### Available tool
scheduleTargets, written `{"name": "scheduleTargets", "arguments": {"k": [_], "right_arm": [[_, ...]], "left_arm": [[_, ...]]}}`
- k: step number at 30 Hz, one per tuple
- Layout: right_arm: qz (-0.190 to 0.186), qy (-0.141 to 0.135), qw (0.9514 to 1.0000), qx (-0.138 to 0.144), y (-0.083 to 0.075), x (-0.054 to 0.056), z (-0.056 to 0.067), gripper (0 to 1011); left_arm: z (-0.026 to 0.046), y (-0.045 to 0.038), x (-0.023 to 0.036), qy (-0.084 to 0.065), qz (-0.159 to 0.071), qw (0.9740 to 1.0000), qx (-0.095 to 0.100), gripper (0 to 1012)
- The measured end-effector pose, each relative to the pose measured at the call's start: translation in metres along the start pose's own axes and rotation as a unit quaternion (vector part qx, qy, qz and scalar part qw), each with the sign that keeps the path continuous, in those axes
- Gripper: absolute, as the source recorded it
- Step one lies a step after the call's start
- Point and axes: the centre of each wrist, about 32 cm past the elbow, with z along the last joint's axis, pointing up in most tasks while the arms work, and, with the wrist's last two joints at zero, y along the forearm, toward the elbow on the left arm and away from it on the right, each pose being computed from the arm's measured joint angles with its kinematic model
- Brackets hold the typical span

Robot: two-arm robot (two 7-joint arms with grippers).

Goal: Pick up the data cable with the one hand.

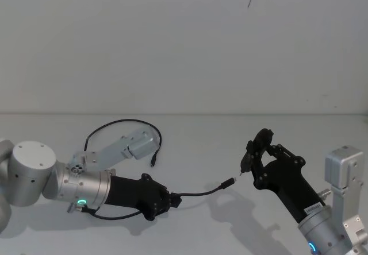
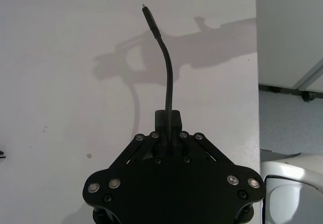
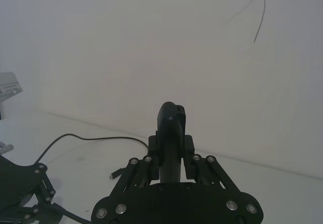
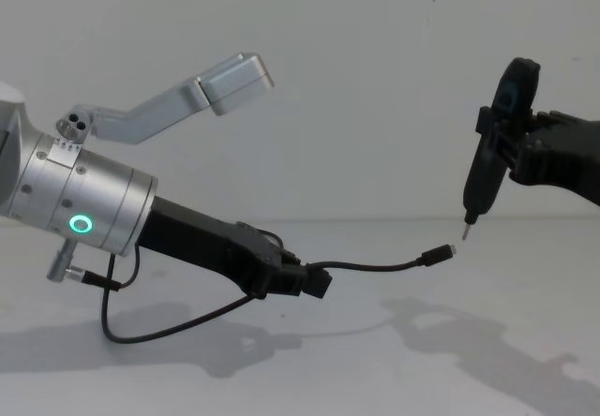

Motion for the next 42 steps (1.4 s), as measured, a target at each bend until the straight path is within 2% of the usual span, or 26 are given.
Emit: {"name": "scheduleTargets", "arguments": {"k": [23,42], "right_arm": [[-0.007,0.018,0.9998,-0.003,-0.0006,0.0064,-0.0077,263],[0.006,0.039,0.9992,0.004,0.0012,0.0051,-0.0093,263]], "left_arm": [[0.0000,0.0000,0.0000,0.000,0.000,1.0000,0.000,42],[0.0000,0.0000,0.0000,0.000,0.000,1.0000,0.000,41]]}}
